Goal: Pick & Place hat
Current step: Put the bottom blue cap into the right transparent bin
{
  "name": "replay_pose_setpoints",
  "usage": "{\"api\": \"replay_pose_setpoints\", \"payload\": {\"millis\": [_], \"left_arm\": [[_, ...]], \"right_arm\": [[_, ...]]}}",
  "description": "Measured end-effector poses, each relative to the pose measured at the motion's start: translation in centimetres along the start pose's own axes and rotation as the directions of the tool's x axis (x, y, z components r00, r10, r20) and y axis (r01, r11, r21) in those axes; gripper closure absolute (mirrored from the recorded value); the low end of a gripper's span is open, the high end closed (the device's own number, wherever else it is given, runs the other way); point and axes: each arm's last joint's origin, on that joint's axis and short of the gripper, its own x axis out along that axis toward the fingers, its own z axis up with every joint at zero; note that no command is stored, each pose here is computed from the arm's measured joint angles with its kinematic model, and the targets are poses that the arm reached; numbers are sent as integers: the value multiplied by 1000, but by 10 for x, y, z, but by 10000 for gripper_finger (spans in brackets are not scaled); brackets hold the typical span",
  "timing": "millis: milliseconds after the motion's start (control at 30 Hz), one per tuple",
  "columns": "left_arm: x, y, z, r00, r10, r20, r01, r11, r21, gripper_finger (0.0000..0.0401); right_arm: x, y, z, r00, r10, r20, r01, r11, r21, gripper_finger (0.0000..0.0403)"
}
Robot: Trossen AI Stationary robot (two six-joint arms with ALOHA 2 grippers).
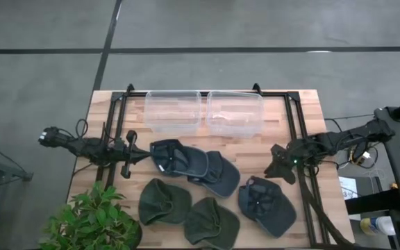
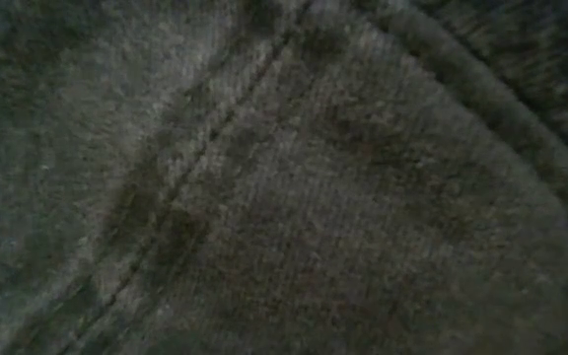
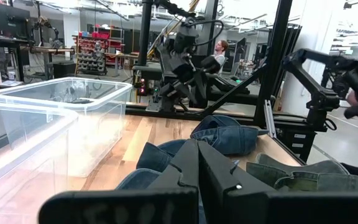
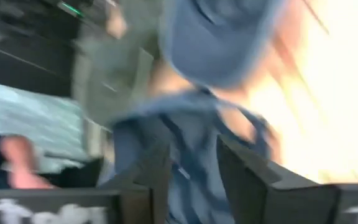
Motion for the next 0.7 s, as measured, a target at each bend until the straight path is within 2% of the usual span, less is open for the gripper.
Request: {"api": "replay_pose_setpoints", "payload": {"millis": [167, 300, 500, 700], "left_arm": [[0, 0, 0, 1000, 0, 0, 0, 1000, 0, 401], [0, 0, 0, 1000, 0, 0, 0, 1000, 0, 401], [0, 0, 0, 1000, 0, 0, 0, 1000, 0, 401], [0, 0, 0, 1000, 0, 0, 0, 1000, 0, 401]], "right_arm": [[-13, 17, 13, 982, -138, -130, 147, 987, 64, 240], [-21, 34, 22, 958, -169, -232, 206, 968, 143, 236], [-19, 51, 18, 873, -250, -418, 359, 911, 205, 236], [-3, 64, -3, 779, -269, -567, 414, 899, 143, 236]]}}
